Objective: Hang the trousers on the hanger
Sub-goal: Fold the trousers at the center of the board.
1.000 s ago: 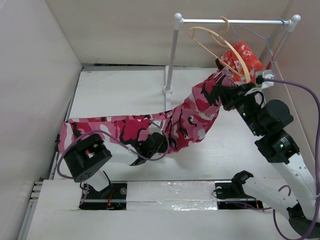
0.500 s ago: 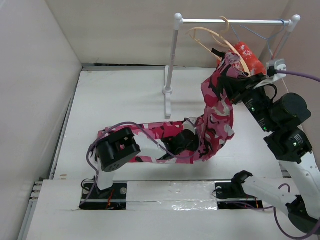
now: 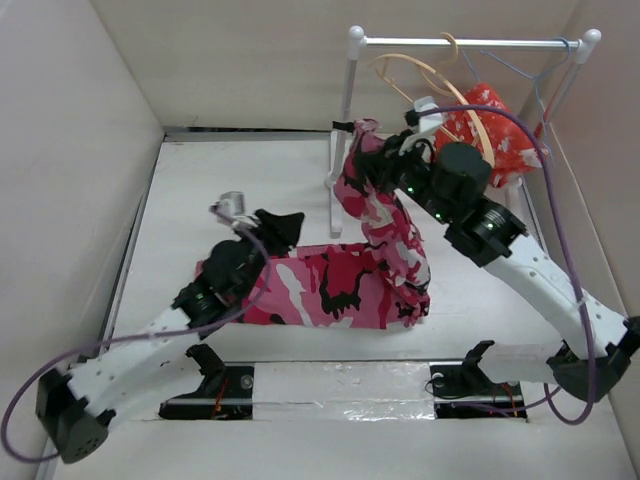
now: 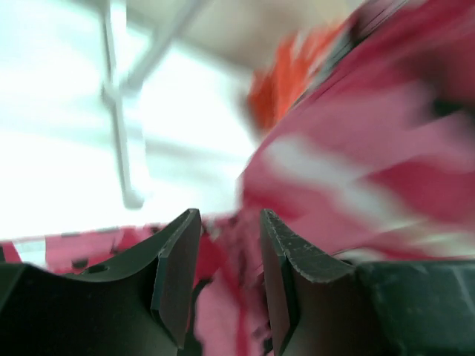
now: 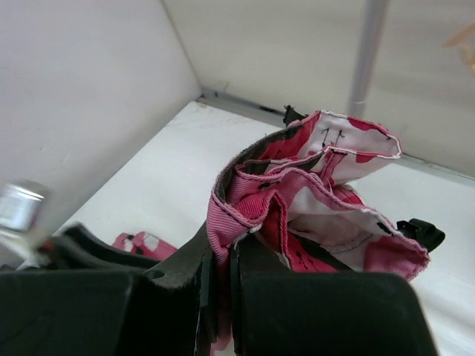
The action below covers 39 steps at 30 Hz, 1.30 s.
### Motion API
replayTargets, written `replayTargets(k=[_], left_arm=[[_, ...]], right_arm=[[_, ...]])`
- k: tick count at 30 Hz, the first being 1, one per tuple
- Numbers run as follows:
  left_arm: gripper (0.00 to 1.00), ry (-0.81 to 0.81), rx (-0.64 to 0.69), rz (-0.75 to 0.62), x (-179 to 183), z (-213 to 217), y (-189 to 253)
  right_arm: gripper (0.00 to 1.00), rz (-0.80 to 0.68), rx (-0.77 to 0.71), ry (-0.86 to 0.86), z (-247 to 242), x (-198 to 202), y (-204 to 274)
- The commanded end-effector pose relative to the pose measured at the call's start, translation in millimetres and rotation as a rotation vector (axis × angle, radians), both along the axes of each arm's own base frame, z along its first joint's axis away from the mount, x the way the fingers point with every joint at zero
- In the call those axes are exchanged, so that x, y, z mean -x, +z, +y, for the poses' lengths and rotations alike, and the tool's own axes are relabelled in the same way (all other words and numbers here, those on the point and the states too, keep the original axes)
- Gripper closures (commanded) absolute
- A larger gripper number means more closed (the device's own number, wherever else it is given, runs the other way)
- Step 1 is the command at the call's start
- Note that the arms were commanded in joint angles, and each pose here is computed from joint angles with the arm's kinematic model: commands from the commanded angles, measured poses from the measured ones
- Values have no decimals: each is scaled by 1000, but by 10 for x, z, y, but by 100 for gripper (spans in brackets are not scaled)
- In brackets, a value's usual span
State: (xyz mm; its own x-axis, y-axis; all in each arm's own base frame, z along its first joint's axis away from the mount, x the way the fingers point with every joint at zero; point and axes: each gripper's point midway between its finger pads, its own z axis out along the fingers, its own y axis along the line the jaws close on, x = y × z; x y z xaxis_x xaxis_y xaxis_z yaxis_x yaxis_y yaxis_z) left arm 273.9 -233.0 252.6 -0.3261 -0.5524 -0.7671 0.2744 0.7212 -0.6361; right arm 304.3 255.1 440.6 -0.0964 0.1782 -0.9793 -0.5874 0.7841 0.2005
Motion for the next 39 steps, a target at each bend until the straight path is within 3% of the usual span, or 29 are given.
replayTargets(k=[1, 5, 7, 10, 12, 13, 15, 16, 19, 21, 23, 24, 26, 27, 28, 30, 31, 33, 39], left_arm=[[66, 132, 104, -131, 216, 583, 587], [66, 241, 202, -242, 478, 1117, 1112], [66, 286, 257, -270, 608, 1340, 1244], [66, 295, 302, -284, 744, 1484, 1306], [66, 317, 300, -269, 771, 1558, 1281], [66, 311, 315, -263, 798, 1561, 1282], [66, 331, 317, -254, 798, 1598, 1258], [66, 333, 319, -252, 798, 1605, 1254], [66, 340, 308, -241, 803, 1627, 1245], [66, 356, 297, -239, 799, 1659, 1247], [65, 342, 298, -238, 791, 1616, 1238], [65, 333, 303, -242, 769, 1567, 1207], [65, 311, 275, -230, 706, 1440, 1123], [65, 303, 260, -222, 674, 1383, 1083], [65, 298, 209, -191, 584, 1259, 968], [65, 269, 161, -153, 499, 1083, 816], [65, 237, 109, -122, 430, 909, 665], [65, 160, 81, -104, 378, 652, 477], [68, 62, -75, 73, 302, 219, -456]], right_arm=[[100, -211, -191, 89, 322, 236, 891], [100, -159, -172, 197, 1141, 256, 593], [100, -92, -105, 239, 1646, 158, 138], [100, -9, -68, 343, 2377, 255, -433], [94, 31, -65, 430, 2776, 495, -651], [85, 72, -22, 451, 3009, 529, -1015], [71, 99, -18, 512, 3270, 704, -1219], [46, 112, -5, 543, 3441, 804, -1353], [5, 148, 56, 549, 3464, 810, -1575], [0, 143, 72, 519, 3279, 730, -1592], [4, 164, 79, 479, 3005, 581, -1758], [6, 137, 39, 467, 2819, 570, -1508], [22, 158, 65, 412, 2475, 479, -1723], [33, 129, 31, 387, 2256, 492, -1494], [66, 129, 37, 359, 2110, 477, -1533], [88, 176, 100, 290, 1760, 450, -1914], [100, 166, 87, 281, 1615, 514, -1844], [100, 235, 143, 222, 1306, 553, -2284], [100, 357, 131, 137, 705, 740, -2841]])
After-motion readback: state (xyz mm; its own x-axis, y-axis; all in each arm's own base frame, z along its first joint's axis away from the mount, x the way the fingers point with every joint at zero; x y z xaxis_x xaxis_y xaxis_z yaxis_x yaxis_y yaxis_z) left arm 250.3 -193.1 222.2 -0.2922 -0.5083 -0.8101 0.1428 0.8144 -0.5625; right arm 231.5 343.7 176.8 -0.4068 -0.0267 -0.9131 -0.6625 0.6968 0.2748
